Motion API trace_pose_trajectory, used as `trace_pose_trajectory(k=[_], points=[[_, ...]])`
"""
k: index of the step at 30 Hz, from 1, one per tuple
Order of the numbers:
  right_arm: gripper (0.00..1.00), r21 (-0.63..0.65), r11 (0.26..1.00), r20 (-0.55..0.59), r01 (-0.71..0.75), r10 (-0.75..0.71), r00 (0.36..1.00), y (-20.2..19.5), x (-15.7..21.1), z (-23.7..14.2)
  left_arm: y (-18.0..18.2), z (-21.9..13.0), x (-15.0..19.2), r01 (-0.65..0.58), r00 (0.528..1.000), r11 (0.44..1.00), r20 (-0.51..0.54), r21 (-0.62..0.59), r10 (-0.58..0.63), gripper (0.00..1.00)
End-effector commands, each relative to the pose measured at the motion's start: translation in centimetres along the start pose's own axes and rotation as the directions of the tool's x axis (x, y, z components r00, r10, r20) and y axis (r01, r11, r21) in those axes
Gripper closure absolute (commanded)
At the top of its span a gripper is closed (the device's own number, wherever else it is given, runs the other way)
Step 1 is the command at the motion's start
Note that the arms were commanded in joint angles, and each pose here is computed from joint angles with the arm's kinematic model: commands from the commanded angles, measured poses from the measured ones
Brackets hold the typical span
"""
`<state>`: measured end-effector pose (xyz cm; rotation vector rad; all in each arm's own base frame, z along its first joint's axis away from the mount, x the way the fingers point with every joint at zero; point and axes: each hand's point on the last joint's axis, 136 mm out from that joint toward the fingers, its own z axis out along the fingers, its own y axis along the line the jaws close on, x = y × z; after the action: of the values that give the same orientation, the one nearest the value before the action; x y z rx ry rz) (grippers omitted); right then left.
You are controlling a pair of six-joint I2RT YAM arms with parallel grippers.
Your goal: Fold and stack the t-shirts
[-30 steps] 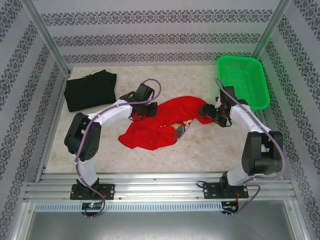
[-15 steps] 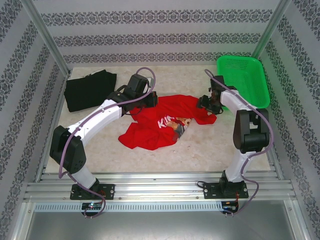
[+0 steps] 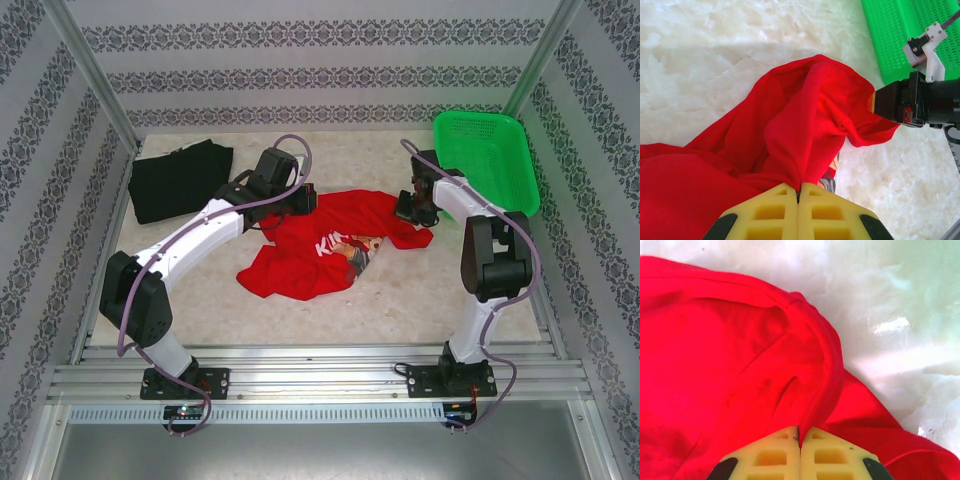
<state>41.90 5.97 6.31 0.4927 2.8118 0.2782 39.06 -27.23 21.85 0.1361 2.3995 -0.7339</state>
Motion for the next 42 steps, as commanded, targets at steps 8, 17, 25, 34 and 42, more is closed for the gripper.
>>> trace_pose_trajectory(k=[8, 17, 25, 34, 42], points=[[1.00, -0.336, 0.931, 0.473, 0.141, 0.038, 0.880, 7.3, -7.0, -18.7, -5.5, -4.0, -7.6, -0.118, 0.973, 0.989, 0.210, 0.091, 0.097, 1.00], [1.00, -0.652, 0.737, 0.582, 0.177, 0.337, 0.740, 6.4, -12.1, -33.9, -11.5, -7.5, -16.5, -0.240, 0.903, 0.959, 0.398, 0.152, 0.163, 1.00], [1.00, -0.667, 0.669, 0.690, 0.328, 0.388, 0.611, 5.4, -13.3, -45.0, -16.4, -11.3, -22.0, -0.357, 0.814, 0.912, 0.546, 0.201, 0.198, 1.00], [1.00, -0.703, 0.580, 0.688, 0.411, 0.407, 0.601, 6.4, -12.4, -49.3, -11.7, -13.5, -25.0, -0.350, 0.751, 0.936, 0.607, 0.030, 0.261, 1.00], [1.00, -0.772, 0.576, 0.477, 0.268, 0.246, 0.844, 10.9, -5.9, -34.6, 1.8, -10.2, -21.0, -0.115, 0.819, 0.986, 0.550, -0.117, 0.161, 1.00]])
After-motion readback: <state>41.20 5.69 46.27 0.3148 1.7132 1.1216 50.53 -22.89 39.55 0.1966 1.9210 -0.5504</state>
